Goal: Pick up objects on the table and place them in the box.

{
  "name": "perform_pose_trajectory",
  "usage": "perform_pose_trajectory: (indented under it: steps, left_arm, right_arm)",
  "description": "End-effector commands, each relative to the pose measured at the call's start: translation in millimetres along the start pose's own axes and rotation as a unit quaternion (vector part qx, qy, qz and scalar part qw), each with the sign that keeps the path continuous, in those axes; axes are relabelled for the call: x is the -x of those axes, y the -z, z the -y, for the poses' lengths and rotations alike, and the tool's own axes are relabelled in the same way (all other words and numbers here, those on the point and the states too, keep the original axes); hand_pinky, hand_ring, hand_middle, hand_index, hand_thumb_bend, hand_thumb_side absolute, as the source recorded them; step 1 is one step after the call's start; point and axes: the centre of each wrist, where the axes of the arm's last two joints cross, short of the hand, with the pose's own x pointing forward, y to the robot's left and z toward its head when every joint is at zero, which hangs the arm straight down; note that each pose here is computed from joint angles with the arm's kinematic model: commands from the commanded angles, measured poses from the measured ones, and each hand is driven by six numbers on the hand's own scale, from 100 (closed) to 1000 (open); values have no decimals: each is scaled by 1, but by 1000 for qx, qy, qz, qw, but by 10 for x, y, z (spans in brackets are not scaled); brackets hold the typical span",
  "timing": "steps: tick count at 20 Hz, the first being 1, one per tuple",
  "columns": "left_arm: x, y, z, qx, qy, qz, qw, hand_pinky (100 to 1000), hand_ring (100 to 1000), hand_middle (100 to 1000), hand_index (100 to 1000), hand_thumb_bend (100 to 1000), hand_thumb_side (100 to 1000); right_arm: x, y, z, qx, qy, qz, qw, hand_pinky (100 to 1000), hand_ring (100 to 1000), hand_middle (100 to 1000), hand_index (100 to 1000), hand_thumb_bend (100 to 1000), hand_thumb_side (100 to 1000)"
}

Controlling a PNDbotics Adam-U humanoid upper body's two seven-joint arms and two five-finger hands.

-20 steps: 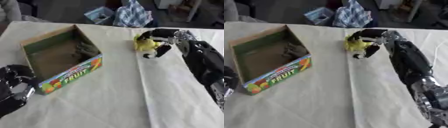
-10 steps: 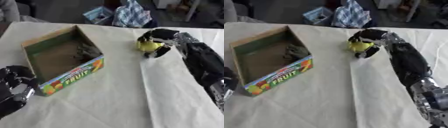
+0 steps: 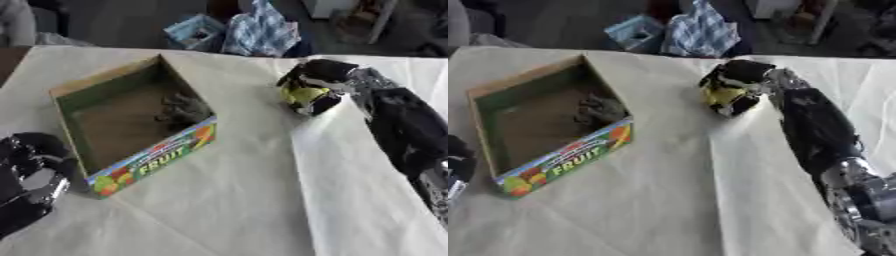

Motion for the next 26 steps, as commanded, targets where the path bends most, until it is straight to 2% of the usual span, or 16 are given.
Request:
perform_pose_trajectory:
  steps: [1, 4, 7, 15, 26]
  left_arm:
    - [-79, 31, -34, 0, 8, 16, 1000, 533, 629, 576, 664, 365, 100]
    - [-79, 32, -34, 0, 7, 16, 1000, 534, 629, 576, 664, 363, 100]
    - [-80, 35, -34, 1, 7, 16, 1000, 534, 630, 577, 664, 361, 100]
    - [-73, 35, -37, 0, 8, 15, 1000, 534, 630, 578, 664, 358, 100]
    - [-58, 25, -47, 2, 9, 11, 1000, 535, 631, 579, 664, 357, 100]
  right_arm:
    - [52, -32, 117, 17, -15, -2, 1000, 394, 367, 440, 753, 130, 230]
    - [49, -25, 137, 32, -17, 2, 999, 316, 296, 346, 643, 100, 210]
    - [47, -13, 180, 50, -21, 9, 999, 277, 254, 269, 554, 100, 194]
    - [-10, 104, 458, 104, -38, 43, 993, 255, 226, 233, 522, 100, 171]
    - [-346, 495, 1103, 194, -54, 116, 973, 257, 225, 228, 516, 107, 133]
